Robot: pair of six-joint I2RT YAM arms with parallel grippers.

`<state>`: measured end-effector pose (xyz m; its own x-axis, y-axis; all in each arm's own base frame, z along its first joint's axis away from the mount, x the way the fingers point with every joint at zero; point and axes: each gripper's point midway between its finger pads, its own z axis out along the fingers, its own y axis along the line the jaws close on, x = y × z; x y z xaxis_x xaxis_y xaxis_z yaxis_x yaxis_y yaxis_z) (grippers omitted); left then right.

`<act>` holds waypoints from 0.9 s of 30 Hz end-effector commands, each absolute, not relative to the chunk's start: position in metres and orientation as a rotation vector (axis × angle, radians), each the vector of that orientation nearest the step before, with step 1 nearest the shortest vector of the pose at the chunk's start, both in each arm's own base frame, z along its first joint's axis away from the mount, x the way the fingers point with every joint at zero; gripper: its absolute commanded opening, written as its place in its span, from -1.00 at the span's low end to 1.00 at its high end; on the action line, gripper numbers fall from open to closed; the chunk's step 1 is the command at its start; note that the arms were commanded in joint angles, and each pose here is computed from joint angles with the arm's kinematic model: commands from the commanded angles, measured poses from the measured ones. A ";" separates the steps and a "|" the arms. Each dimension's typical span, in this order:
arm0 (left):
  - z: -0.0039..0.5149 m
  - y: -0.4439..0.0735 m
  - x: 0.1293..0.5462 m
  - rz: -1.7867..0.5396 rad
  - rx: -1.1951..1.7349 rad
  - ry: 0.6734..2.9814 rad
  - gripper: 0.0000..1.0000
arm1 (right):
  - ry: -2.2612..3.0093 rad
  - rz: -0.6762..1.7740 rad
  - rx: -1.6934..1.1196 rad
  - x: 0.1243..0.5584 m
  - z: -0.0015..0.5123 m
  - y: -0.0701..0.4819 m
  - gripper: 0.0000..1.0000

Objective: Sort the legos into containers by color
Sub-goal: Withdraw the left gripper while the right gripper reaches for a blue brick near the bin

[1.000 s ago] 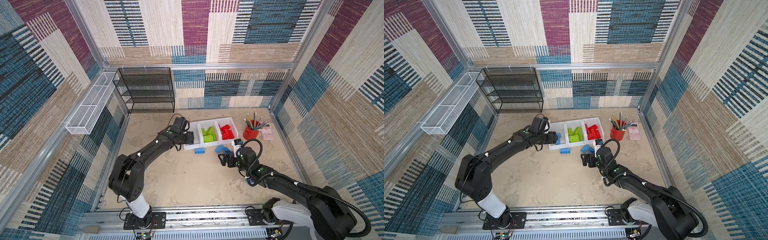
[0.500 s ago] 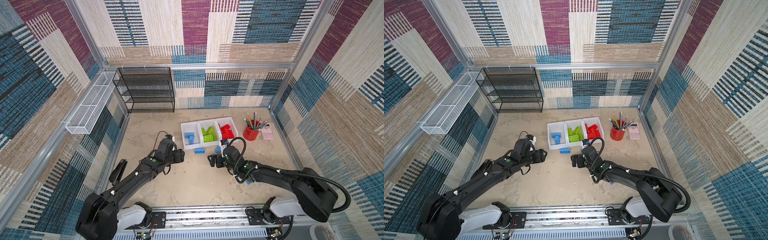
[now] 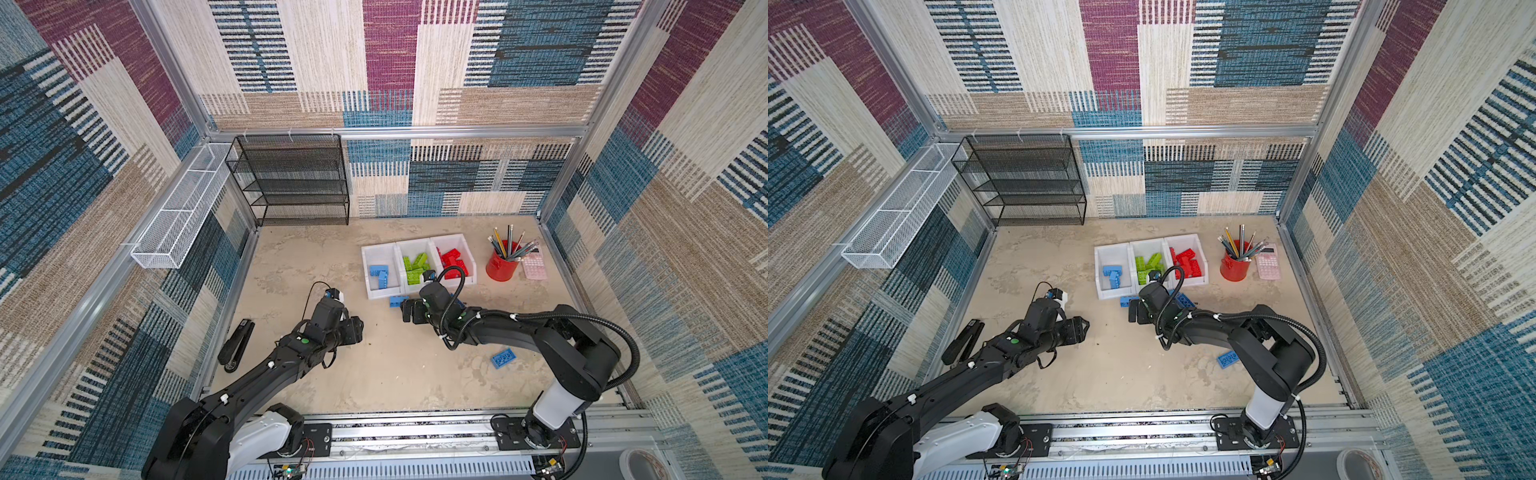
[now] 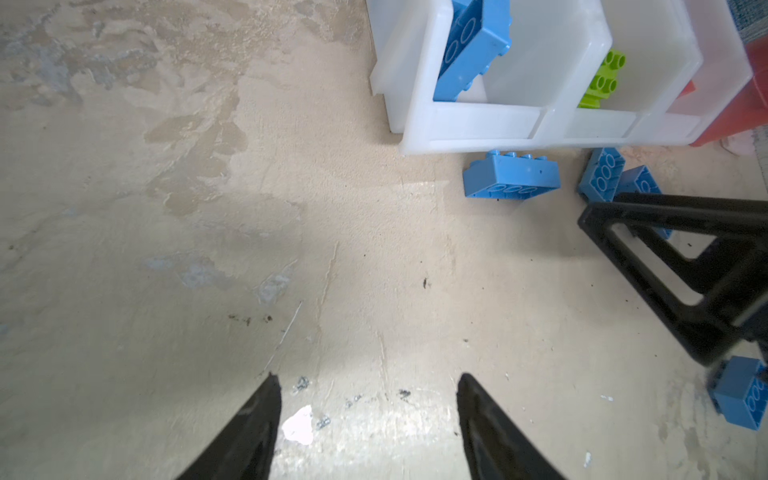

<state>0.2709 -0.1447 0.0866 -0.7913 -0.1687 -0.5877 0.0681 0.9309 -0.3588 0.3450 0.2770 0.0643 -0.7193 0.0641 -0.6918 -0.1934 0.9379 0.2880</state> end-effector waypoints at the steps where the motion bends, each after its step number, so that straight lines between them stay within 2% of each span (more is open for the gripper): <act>1: 0.096 -0.146 0.276 -0.486 -0.041 2.394 0.36 | 2.299 0.426 -0.032 0.361 0.066 0.282 0.98; 10: 0.108 -0.146 0.274 -0.510 -0.034 2.352 0.36 | 2.320 0.362 -0.065 0.375 0.051 0.308 0.97; 23: 0.109 -0.148 0.273 -0.530 -0.037 2.348 0.36 | 2.366 0.251 0.019 0.383 0.027 0.315 1.00; 25: 0.110 -0.148 0.274 -0.530 -0.040 2.344 0.36 | 2.373 0.230 0.010 0.382 0.023 0.315 0.94; 27: 0.110 -0.148 0.273 -0.531 -0.039 2.345 0.37 | 2.380 0.222 -0.008 0.380 0.020 0.316 0.80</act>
